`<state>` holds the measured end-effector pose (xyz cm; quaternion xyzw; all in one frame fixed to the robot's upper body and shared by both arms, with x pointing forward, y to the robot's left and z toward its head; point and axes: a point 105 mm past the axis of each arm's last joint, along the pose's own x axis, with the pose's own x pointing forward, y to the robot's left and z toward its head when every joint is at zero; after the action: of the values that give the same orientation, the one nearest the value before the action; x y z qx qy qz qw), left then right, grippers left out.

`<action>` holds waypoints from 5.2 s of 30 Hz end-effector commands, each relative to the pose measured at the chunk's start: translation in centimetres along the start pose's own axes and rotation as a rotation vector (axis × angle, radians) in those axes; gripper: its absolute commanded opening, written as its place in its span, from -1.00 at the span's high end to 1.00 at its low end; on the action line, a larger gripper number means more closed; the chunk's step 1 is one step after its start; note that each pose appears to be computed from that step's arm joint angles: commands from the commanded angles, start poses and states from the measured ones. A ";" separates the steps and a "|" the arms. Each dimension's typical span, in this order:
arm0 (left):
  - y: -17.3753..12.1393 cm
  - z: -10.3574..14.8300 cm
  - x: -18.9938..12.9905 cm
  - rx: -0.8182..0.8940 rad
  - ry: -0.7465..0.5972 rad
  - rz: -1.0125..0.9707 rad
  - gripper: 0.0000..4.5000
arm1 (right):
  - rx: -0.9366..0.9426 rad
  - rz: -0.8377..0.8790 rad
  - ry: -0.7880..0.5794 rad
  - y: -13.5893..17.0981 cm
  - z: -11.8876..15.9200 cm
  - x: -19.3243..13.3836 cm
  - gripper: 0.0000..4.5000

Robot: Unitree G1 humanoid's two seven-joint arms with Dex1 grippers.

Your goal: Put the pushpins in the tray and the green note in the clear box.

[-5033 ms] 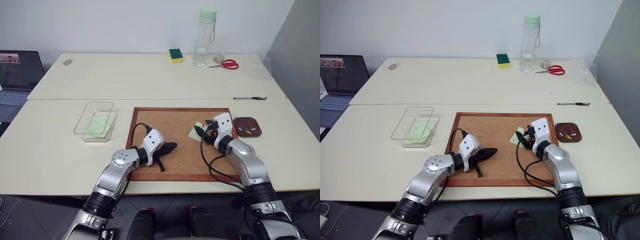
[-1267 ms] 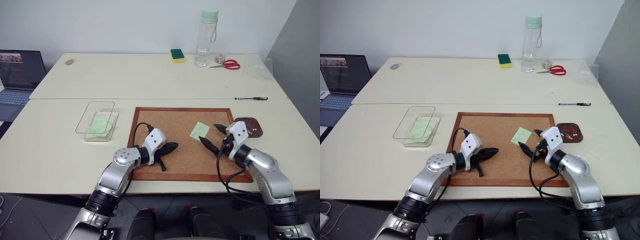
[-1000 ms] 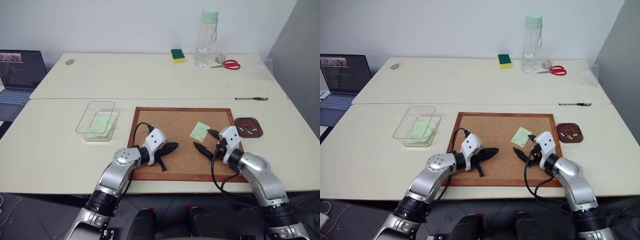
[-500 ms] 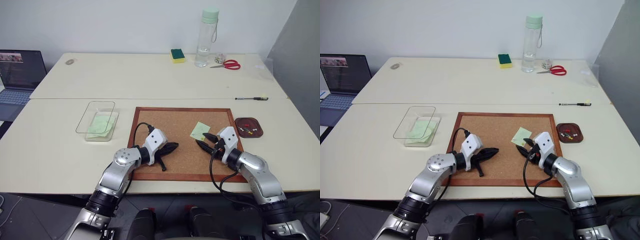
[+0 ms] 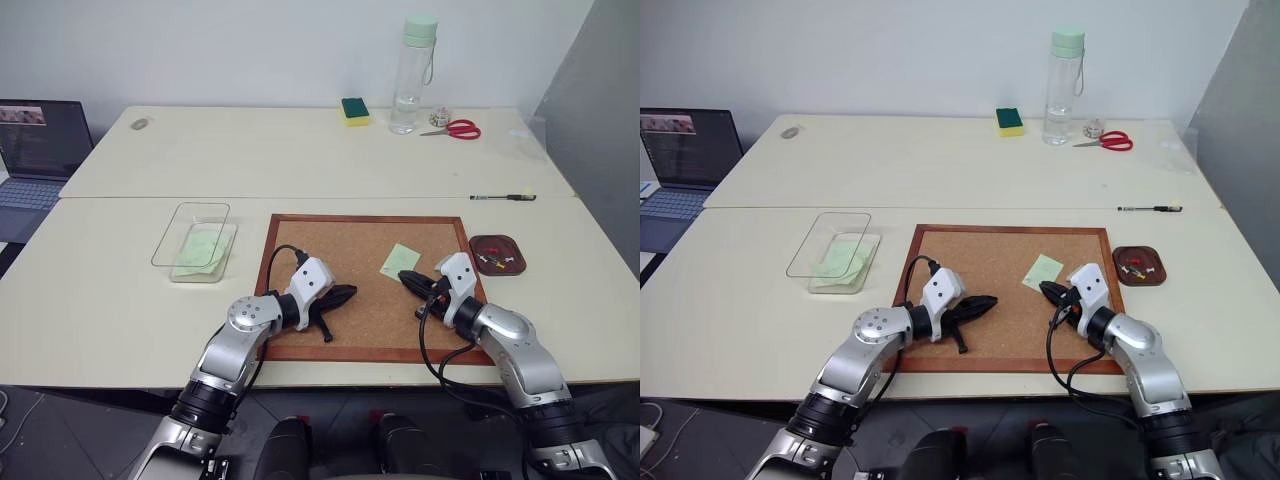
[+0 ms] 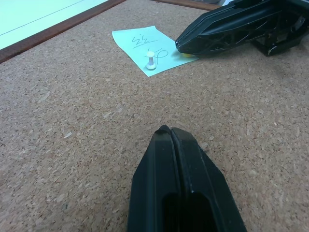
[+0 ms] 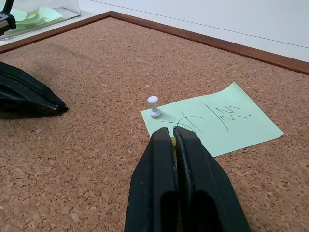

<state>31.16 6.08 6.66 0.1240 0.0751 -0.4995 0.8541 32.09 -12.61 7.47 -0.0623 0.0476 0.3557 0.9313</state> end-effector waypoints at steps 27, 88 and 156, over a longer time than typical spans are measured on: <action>-0.9 -1.7 0.3 -0.041 0.057 -0.029 1.00 | -0.018 -0.428 -0.150 -6.9 4.7 -2.6 0.97; -1.0 -1.6 0.4 -0.031 0.059 -0.032 1.00 | -0.072 0.033 -0.084 1.6 3.1 2.2 -0.99; 1.5 5.0 -0.5 0.294 -0.148 -0.029 0.28 | -0.046 0.175 -0.128 2.4 7.1 0.4 1.00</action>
<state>31.89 5.58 9.85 0.1916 -0.0164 -0.5220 0.8310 31.51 -9.56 12.12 -0.0610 0.0129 0.4241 0.9035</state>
